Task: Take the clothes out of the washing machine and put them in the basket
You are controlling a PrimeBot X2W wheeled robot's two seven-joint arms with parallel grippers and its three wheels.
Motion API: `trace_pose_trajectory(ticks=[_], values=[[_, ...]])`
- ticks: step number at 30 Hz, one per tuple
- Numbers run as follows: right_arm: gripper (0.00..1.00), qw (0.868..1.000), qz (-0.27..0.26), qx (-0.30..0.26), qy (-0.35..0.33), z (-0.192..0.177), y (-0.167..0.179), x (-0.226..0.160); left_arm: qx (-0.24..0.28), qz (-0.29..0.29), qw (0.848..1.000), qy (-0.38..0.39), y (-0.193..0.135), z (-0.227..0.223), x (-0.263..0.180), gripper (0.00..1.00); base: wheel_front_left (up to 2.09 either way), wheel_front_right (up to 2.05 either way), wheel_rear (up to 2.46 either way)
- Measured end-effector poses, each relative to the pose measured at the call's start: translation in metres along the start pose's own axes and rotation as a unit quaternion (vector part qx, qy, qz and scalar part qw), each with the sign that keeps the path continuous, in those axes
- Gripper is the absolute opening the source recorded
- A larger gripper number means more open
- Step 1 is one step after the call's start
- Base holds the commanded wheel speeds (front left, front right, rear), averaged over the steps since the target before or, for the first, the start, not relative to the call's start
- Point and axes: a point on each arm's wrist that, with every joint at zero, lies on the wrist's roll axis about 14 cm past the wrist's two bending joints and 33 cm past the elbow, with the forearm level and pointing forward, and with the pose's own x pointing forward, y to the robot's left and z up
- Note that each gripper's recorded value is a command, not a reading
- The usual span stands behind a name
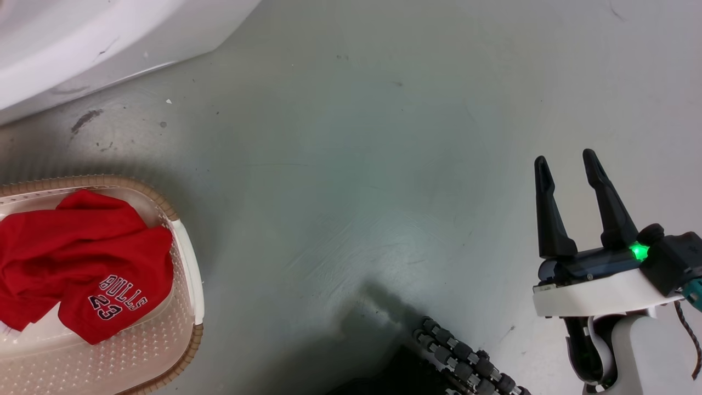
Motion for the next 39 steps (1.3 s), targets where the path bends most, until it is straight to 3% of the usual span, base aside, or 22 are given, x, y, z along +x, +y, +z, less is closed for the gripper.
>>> trace_pose_trajectory(ticks=[5,6,7,8,18,21,30,34,39], values=[[1.00,1.000,-0.001,0.004,0.008,-0.005,0.001,-0.002,0.001,0.005,1.000,0.025,0.003,-0.010,0.007,1.00,0.00,0.00,0.00],[1.00,1.000,-0.001,0.005,0.009,-0.006,0.001,-0.002,0.001,0.005,1.000,0.031,0.003,-0.013,0.009,0.81,0.00,0.00,0.00],[1.00,1.000,-0.001,0.005,0.009,-0.006,0.001,-0.002,0.003,0.006,0.999,0.035,0.003,-0.015,0.010,0.18,0.00,0.00,0.00],[1.00,1.000,-0.001,0.006,0.010,-0.006,0.001,-0.002,0.003,0.005,0.999,0.036,0.003,-0.014,0.010,0.00,0.00,0.00,0.00],[1.00,1.000,0.004,0.007,-0.013,0.008,0.003,0.004,0.001,0.013,0.999,-0.043,0.013,0.016,-0.001,0.00,0.00,0.00,0.00],[1.00,1.000,-0.003,0.005,-0.029,0.018,-0.004,0.007,0.033,0.016,0.995,-0.096,0.011,0.030,-0.010,0.00,0.00,0.00,0.00],[1.00,0.998,0.014,-0.011,-0.065,0.038,0.004,0.015,0.056,-0.009,0.987,-0.152,0.003,0.010,-0.050,0.00,0.00,0.00,0.00],[1.00,0.996,0.019,-0.005,-0.086,0.051,0.007,0.015,0.070,-0.012,0.976,-0.207,0.003,0.020,-0.084,0.00,0.00,0.00,0.00],[1.00,0.993,0.042,-0.004,-0.110,0.066,0.022,0.013,0.080,-0.028,0.970,-0.228,-0.008,-0.002,-0.117,0.00,0.00,0.00,0.00]])
